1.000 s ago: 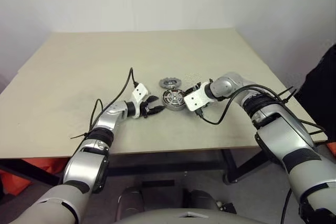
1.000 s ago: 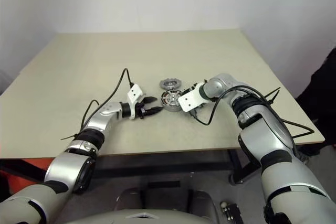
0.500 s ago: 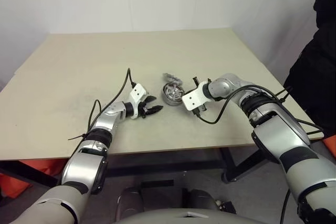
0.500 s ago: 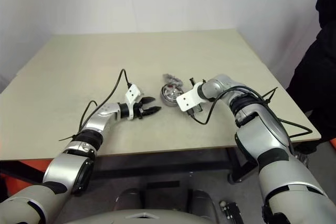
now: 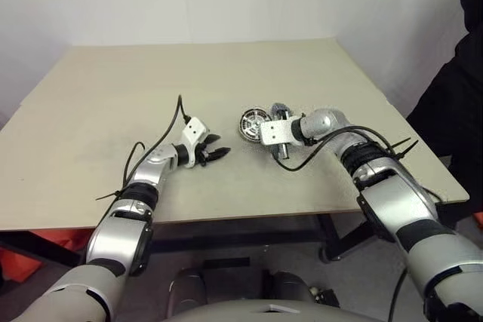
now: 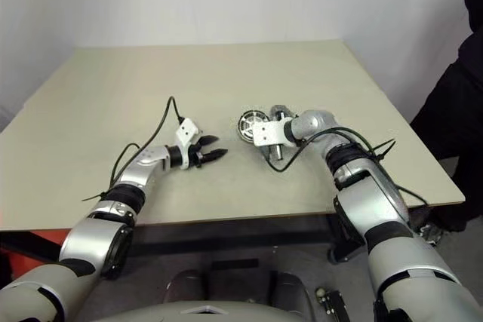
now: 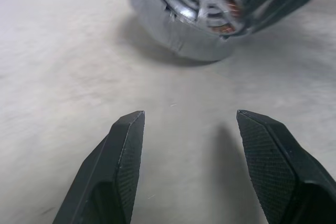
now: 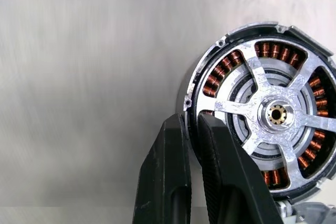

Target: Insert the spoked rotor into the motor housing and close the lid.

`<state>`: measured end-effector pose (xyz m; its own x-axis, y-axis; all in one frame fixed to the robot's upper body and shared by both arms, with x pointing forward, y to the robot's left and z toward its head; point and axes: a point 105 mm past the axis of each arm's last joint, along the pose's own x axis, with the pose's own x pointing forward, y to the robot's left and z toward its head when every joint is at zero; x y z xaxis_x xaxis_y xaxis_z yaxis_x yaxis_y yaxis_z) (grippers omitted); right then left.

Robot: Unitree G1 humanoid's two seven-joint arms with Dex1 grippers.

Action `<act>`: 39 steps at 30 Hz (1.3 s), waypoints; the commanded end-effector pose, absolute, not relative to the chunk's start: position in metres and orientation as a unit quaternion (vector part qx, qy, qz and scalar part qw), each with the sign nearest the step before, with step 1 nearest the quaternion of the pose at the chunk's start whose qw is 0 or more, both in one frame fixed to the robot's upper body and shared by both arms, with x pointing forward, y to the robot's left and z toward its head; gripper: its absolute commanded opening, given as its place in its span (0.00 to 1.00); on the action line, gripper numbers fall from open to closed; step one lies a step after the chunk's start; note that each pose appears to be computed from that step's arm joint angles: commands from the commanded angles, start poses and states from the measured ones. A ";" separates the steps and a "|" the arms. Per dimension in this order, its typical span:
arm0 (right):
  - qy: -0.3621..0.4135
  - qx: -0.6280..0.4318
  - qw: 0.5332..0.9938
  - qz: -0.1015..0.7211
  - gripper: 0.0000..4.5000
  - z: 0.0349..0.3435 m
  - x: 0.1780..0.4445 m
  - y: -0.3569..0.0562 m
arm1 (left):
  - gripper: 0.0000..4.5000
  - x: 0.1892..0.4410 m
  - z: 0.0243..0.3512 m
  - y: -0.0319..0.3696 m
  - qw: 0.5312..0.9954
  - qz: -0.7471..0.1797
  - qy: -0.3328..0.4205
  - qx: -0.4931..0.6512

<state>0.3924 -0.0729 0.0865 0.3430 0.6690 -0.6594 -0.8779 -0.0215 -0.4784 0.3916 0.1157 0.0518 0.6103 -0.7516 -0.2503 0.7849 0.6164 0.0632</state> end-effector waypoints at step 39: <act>0.227 0.147 0.854 0.443 0.38 0.142 0.318 -0.061 | 0.66 0.385 0.068 0.136 0.882 -0.455 0.089 0.082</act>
<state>0.3291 -0.0487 0.1403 0.4807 0.8301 -0.2825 -0.7499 0.5562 0.3583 0.3762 0.1443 0.0471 0.5830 -0.7656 -0.2719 0.7976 0.6031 0.0123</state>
